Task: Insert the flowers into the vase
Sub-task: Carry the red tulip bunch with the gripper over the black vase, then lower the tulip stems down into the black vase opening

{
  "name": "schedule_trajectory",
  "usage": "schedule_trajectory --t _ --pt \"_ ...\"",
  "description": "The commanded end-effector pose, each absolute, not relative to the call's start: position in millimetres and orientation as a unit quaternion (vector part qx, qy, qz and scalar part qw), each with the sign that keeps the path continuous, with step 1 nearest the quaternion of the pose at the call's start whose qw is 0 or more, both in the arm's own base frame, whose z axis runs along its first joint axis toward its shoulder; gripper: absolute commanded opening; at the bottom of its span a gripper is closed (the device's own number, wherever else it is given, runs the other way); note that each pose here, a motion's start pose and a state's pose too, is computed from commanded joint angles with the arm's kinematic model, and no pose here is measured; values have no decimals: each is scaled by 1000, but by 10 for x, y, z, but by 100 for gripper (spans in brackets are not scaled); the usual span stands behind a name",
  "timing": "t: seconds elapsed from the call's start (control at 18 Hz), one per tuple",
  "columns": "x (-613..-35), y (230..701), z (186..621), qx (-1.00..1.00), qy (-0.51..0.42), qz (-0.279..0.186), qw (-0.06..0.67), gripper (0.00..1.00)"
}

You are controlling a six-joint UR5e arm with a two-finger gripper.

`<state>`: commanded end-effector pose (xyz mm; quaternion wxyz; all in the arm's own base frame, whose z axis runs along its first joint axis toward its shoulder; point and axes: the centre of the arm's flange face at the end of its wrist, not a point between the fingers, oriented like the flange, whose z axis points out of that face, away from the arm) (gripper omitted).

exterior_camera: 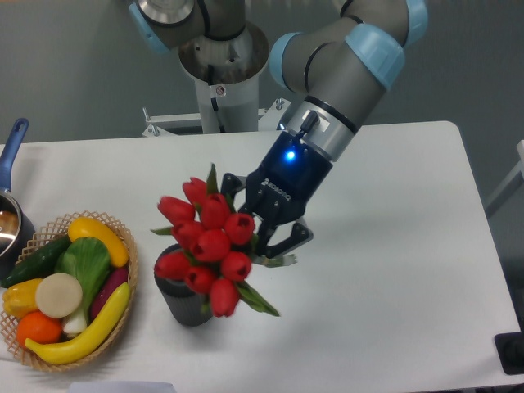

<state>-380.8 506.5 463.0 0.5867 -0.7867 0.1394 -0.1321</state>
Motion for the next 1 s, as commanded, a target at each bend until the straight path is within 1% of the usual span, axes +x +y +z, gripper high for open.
schedule_trajectory --t 0.17,0.28,0.56,0.89,1.0 --pt "-3709 5028 4645 -754 145 -171 617 34" --pt "-3594 4957 4643 -741 145 -188 629 33" --pt "-3457 4911 4781 -716 156 -205 649 33" --pt "-3351 5008 4853 -696 173 -223 660 34" --pt "-3379 5100 4755 -696 172 -232 658 34"
